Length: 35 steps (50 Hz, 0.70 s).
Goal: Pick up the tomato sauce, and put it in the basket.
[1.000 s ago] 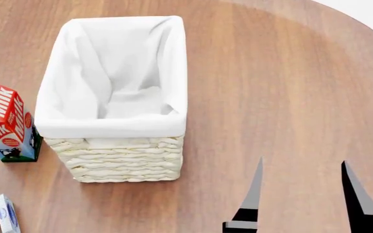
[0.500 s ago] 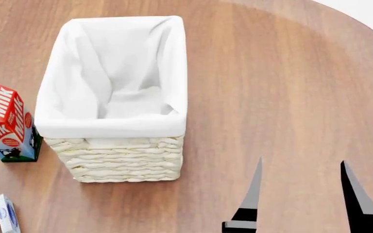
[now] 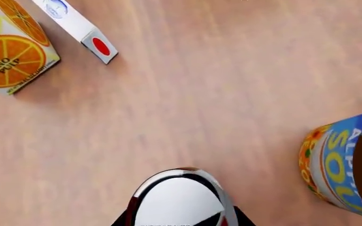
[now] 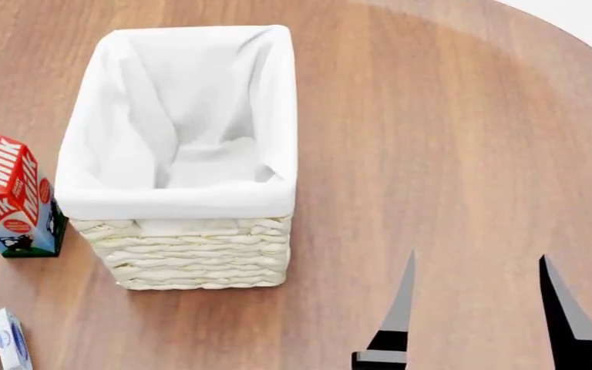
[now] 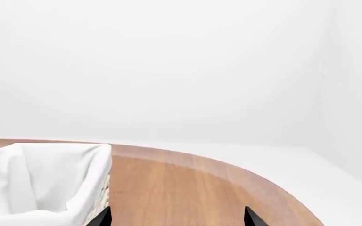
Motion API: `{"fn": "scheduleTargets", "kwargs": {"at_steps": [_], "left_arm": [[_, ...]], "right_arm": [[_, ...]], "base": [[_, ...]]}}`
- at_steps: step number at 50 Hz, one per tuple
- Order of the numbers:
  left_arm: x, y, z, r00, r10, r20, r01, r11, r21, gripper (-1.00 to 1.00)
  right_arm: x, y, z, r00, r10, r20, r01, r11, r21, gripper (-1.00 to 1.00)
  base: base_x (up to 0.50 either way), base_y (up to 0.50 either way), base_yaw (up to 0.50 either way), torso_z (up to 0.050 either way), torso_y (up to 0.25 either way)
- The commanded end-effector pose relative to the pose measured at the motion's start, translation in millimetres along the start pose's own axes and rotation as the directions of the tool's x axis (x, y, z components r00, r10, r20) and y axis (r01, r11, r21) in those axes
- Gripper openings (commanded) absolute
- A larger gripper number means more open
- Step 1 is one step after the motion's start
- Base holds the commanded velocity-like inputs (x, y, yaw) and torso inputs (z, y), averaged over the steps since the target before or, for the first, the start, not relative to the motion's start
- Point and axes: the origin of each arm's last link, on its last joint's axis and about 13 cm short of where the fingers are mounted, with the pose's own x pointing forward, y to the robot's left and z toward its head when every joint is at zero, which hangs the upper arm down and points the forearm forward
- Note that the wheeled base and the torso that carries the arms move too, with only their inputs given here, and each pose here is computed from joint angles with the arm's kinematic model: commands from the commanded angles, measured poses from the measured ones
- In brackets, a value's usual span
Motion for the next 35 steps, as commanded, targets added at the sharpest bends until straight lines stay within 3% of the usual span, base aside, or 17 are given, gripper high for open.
{"fn": "scheduleTargets", "kwargs": {"at_steps": [1, 12, 18, 22, 35], "left_arm": [[5.5, 0.5, 1.5, 0.998, 0.023, 0.051, -0.022, 1.000, -0.022, -1.00], [6.5, 0.1, 3.2, 0.997, 0.023, 0.071, -0.021, 1.000, -0.023, -1.00], [-2.1, 1.0, 15.5, 0.989, 0.011, 0.151, -0.009, 1.000, -0.013, -1.00], [-15.4, 2.8, 32.6, 0.983, 0.003, 0.183, 0.000, 1.000, -0.020, -1.00], [-45.5, 8.4, 88.0, 0.915, 0.005, 0.402, 0.004, 1.000, -0.021, -1.00]], "right_arm": [[0.9, -0.2, 1.7, 1.000, 0.009, 0.016, -0.009, 1.000, 0.001, 1.00], [0.7, 0.0, 1.2, 1.000, 0.012, 0.015, -0.012, 1.000, 0.001, 1.00], [1.0, 0.1, 0.8, 1.000, 0.012, 0.015, -0.012, 1.000, 0.001, 1.00], [1.1, -0.1, 0.5, 1.000, 0.012, 0.014, -0.012, 1.000, 0.001, 1.00], [1.4, -0.5, 0.6, 1.000, 0.011, 0.014, -0.011, 1.000, 0.006, 1.00]], "base": [[0.00, 0.00, 0.00, 0.000, 0.000], [0.00, 0.00, 0.00, 0.000, 0.000], [0.00, 0.00, 0.00, 0.000, -0.003], [0.00, 0.00, 0.00, 0.000, 0.000], [0.00, 0.00, 0.00, 0.000, 0.000]]}}
